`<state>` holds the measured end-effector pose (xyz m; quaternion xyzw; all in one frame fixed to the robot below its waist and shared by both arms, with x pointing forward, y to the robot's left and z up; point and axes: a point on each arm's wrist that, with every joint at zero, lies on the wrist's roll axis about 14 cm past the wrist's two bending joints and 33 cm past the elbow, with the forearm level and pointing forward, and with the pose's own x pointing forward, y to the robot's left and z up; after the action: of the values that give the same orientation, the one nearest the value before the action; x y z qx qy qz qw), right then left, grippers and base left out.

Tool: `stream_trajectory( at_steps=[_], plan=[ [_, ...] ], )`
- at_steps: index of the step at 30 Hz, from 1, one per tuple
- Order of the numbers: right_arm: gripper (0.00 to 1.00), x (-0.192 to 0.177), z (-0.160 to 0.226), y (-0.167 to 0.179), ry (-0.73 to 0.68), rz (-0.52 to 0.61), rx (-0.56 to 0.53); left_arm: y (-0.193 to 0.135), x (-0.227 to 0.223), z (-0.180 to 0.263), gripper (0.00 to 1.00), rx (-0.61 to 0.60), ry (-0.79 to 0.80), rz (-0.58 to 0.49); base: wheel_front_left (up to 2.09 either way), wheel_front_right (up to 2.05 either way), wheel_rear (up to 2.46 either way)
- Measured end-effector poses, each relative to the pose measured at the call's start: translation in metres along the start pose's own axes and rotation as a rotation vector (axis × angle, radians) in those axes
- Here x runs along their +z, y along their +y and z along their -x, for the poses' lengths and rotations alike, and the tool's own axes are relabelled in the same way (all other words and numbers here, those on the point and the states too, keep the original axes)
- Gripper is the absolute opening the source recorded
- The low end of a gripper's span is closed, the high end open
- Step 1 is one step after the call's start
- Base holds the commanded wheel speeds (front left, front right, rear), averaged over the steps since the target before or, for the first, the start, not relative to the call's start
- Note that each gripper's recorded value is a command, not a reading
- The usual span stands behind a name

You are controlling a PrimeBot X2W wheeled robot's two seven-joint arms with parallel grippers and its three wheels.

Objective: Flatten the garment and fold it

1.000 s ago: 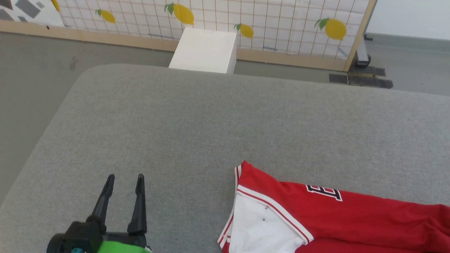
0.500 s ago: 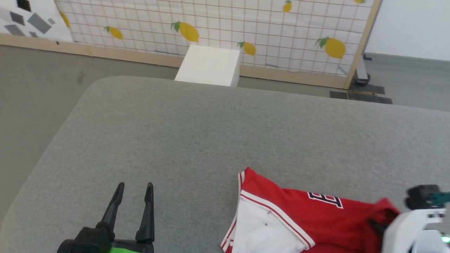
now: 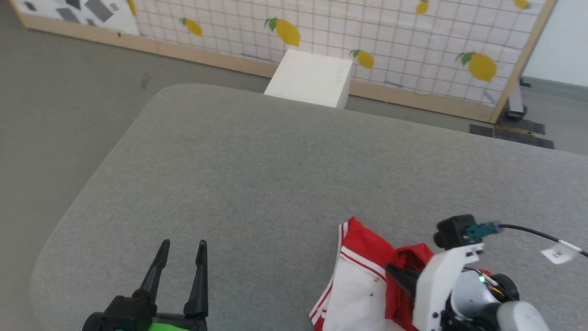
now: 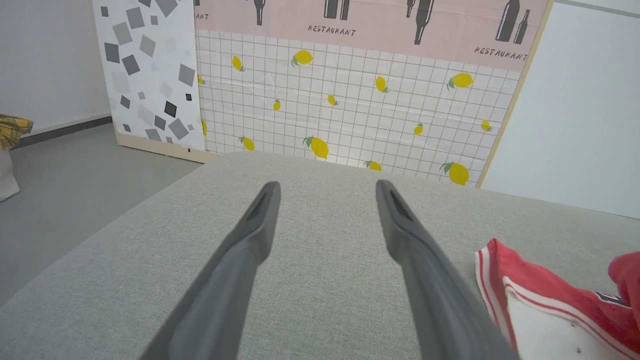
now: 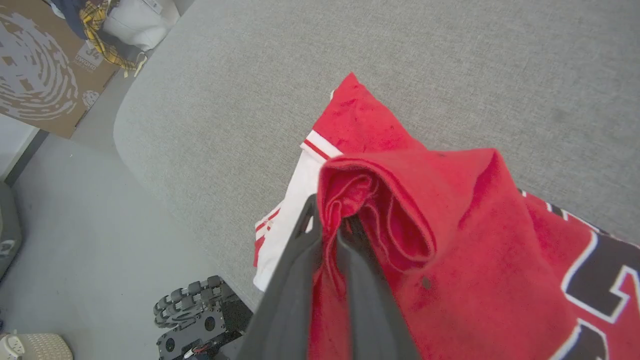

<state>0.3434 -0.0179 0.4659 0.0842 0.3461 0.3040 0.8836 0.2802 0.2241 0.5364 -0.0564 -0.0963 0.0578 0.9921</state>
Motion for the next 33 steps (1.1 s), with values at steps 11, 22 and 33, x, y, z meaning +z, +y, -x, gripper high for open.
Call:
stream_trajectory(
  at_steps=[11,22,33],
  plan=[
    [1.00,-0.029,-0.055,0.019,0.105,0.035,0.077,0.013,-0.005,-0.001,1.00,0.047,0.020,-0.006,0.00,0.00,0.00],
    [1.00,0.008,-0.061,0.048,-0.038,0.163,0.145,0.012,-0.006,-0.004,1.00,0.039,0.022,-0.003,0.00,0.00,0.00],
    [1.00,0.119,0.021,-0.053,-0.505,0.526,-0.197,-0.011,-0.003,-0.017,1.00,-0.050,0.000,0.023,0.00,0.00,0.00]
  ],
)
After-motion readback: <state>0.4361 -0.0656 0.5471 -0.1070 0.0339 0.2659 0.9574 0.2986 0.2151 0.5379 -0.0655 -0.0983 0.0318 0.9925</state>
